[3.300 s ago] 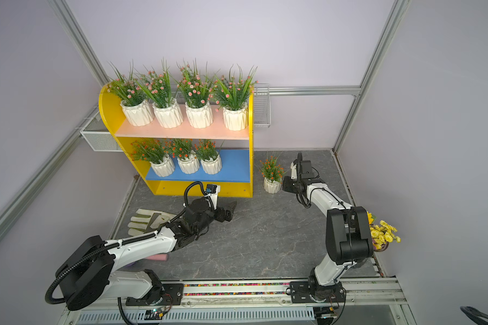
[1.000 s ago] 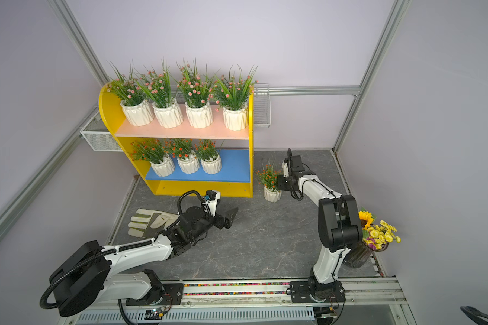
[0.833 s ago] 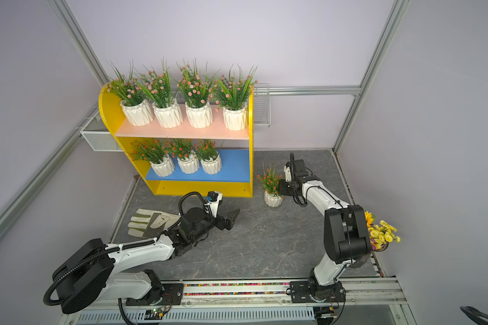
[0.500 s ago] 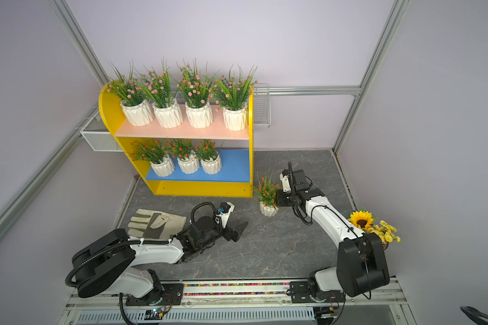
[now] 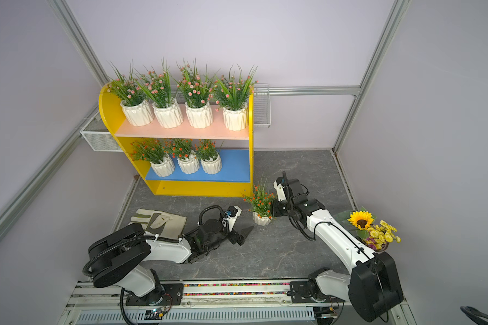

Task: Place the baby's breath potted plants on the rack by color
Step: Pick up the baby's breath potted plant from the center of the board, then place the baby's breath potted plant on the rack.

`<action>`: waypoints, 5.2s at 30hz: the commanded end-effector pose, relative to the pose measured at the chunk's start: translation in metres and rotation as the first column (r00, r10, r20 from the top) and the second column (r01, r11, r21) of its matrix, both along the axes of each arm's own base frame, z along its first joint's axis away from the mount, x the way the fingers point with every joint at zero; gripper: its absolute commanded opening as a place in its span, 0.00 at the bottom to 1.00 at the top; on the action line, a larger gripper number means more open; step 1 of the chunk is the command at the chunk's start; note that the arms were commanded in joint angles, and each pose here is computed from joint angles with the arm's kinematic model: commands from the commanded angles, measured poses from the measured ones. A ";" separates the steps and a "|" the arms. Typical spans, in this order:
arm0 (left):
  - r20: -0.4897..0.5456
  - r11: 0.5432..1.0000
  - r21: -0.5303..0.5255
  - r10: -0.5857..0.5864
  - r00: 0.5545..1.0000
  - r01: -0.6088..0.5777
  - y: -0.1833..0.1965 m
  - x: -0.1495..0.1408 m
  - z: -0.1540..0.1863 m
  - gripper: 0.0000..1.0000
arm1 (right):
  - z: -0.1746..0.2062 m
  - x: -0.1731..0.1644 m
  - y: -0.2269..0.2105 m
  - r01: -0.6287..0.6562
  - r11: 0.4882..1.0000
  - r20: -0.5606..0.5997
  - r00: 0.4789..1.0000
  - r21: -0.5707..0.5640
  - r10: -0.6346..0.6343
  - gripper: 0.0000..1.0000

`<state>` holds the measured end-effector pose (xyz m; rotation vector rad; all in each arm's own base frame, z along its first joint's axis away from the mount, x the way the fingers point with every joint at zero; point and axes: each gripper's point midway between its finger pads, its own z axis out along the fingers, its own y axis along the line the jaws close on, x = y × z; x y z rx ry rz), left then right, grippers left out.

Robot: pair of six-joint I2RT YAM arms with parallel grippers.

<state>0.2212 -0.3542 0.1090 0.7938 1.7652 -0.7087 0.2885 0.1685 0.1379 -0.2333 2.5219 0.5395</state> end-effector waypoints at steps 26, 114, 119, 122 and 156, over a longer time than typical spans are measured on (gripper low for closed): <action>0.119 0.999 -0.044 0.017 0.993 -0.012 -0.024 0.000 0.018 1.00 | 0.030 -0.010 0.070 -0.126 0.988 0.079 0.990 0.094 0.119 0.10; 0.129 0.965 -0.078 0.259 0.957 -0.250 0.002 0.029 0.022 0.43 | 0.026 -0.025 0.042 -0.047 0.967 0.059 0.998 0.250 0.033 0.25; 0.127 0.963 -0.069 0.269 0.955 -0.262 0.005 0.034 0.027 0.43 | 0.026 -0.027 0.019 0.003 0.976 0.068 0.998 0.217 -0.018 0.30; 0.116 0.959 -0.059 0.284 0.952 -0.279 0.008 0.041 0.033 0.42 | 0.025 -0.028 0.010 0.025 0.976 0.070 0.997 0.215 -0.041 0.31; 0.107 0.901 -0.078 0.432 0.895 -0.426 0.043 0.140 0.150 0.42 | 0.003 -0.035 0.001 0.051 0.976 0.030 0.998 0.210 -0.059 0.32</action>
